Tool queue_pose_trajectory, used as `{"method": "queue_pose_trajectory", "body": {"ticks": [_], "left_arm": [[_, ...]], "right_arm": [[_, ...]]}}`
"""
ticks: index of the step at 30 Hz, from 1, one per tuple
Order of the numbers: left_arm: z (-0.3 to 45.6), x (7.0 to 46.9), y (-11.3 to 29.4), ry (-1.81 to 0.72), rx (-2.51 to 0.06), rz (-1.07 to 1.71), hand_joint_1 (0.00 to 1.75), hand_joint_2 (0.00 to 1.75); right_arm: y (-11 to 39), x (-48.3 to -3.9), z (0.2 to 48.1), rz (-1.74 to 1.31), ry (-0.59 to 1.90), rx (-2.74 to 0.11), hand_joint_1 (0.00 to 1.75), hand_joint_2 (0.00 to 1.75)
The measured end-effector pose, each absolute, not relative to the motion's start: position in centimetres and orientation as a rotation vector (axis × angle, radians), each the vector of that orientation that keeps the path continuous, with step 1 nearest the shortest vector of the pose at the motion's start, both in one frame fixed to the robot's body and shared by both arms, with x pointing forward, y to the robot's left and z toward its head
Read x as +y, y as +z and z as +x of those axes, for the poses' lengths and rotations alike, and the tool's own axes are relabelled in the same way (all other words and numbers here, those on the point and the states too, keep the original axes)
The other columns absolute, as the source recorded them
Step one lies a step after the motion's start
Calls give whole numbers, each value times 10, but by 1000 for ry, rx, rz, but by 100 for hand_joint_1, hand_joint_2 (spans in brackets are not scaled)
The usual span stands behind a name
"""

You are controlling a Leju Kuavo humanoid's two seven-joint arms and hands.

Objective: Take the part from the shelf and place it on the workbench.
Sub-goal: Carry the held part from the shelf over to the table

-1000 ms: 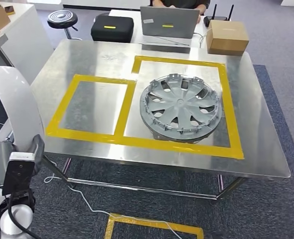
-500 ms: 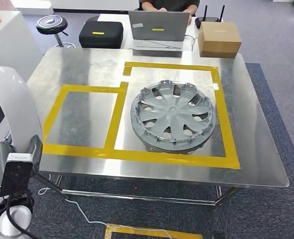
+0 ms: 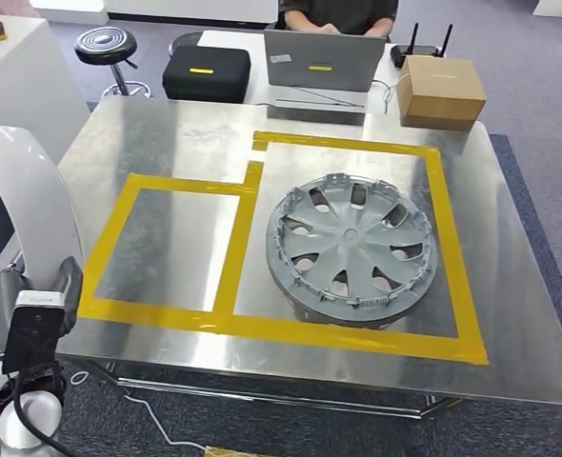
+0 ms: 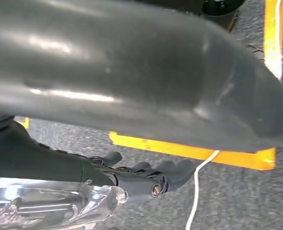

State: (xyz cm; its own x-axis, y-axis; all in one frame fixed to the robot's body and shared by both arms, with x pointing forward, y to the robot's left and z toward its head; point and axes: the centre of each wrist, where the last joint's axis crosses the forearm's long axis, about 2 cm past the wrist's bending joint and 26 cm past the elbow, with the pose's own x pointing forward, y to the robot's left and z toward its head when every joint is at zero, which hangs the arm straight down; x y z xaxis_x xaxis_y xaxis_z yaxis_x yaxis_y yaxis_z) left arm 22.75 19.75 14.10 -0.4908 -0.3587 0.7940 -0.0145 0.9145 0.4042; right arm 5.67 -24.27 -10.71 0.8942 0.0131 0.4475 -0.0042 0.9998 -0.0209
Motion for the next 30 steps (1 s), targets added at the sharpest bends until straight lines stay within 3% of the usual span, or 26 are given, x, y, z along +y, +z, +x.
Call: {"method": "queue_pose_trajectory", "body": {"ticks": [16, 30], "left_arm": [[252, 190, 147, -532, -2064, 258, 175, 175], [293, 178, 141, -863, -2019, 275, 175, 175]], "right_arm": [[-105, -241, 67, 6, 75, -464, 0, 0], [-103, -238, 80, 35, 175, -468, 0, 0]]}}
